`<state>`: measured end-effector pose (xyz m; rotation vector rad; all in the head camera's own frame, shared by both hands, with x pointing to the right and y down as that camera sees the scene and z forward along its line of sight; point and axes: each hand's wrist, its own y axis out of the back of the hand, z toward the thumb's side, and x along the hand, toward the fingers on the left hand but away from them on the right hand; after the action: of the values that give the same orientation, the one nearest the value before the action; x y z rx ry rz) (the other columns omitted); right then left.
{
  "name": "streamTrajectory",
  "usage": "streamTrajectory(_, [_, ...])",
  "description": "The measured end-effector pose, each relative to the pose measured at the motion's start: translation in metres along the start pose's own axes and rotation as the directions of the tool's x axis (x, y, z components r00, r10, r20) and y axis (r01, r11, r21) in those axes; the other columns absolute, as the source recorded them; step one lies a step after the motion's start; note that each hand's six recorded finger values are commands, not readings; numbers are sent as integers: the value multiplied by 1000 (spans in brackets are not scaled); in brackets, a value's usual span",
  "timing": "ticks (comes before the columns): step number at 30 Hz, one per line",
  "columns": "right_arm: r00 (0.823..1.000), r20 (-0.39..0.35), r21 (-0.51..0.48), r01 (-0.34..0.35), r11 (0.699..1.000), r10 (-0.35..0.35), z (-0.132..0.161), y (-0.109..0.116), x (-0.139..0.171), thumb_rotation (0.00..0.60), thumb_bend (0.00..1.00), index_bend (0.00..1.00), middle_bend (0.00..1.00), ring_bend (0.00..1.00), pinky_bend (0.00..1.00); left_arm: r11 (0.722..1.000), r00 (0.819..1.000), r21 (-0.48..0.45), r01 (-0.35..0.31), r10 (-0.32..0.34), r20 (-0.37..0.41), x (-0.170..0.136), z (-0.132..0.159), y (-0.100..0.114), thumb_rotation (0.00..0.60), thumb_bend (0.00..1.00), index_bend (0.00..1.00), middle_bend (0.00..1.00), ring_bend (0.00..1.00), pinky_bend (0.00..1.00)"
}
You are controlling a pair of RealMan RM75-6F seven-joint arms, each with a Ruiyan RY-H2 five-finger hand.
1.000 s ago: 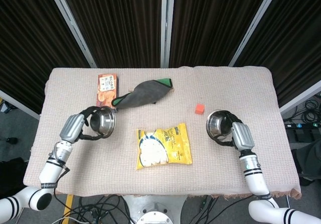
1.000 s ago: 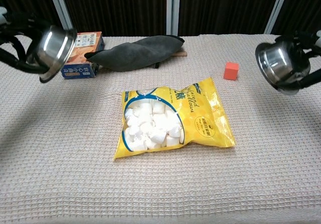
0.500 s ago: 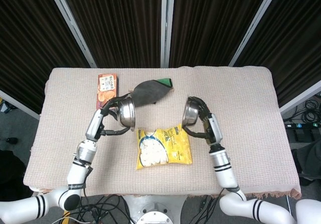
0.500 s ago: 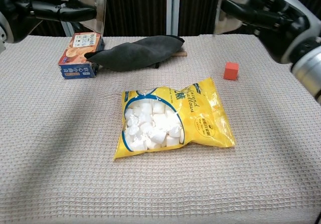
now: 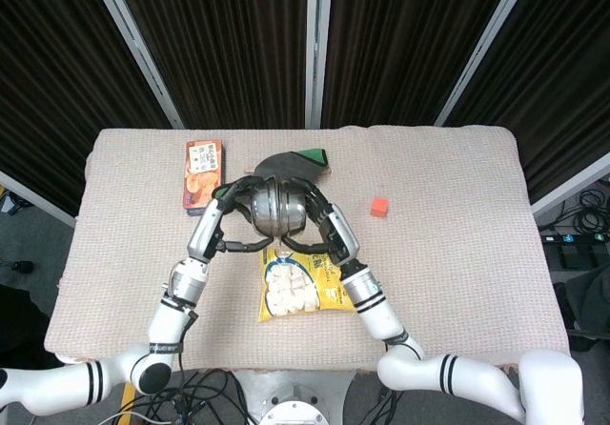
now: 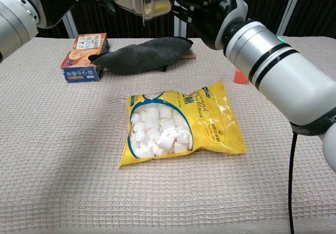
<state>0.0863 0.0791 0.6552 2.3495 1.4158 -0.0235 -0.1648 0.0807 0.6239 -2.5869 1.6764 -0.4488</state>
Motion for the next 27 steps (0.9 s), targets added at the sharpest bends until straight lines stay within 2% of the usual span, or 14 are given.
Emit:
streamTrajectory(4, [1000,-11,12,-8,1000,8,3,-3,-2,600,203,379,287,223,322,1000,1000,8,1,-1,12,-9,5,3,600,155,387,426,381,540])
streamTrajectory(10, [997,-41,18,65,998,-64,12,27,11,600,203,380,287,224,322,1000,1000,16,-23,23,2,-23,2,20,600,155,387,427,381,540])
streamTrajectory(12, [997,-35,6,73,997,-73,11,30,12,600,203,380,287,224,322,1000,1000,8,-23,23,-3,-27,0,24,600,155,387,426,381,540])
streamTrajectory(16, [999,-13,-4,33,999,-33,5,14,5,600,203,380,287,224,323,1000,1000,0,5,-5,-8,-25,-3,17,600,155,387,427,381,540])
streamTrajectory(21, [999,19,-56,-30,998,31,-7,-21,-7,600,220,379,287,224,324,1000,1000,11,26,-26,-10,-15,-5,10,600,155,387,427,382,540])
streamTrajectory(24, [999,23,-73,-22,997,24,-10,-21,-8,600,225,379,287,223,324,1000,1000,19,6,-6,-1,-12,-2,16,600,155,387,427,381,540])
streamTrajectory(27, [1000,7,-57,11,998,-11,-8,-7,-2,600,225,379,287,223,324,999,1000,35,-30,30,1,-16,-2,31,600,156,387,427,381,540])
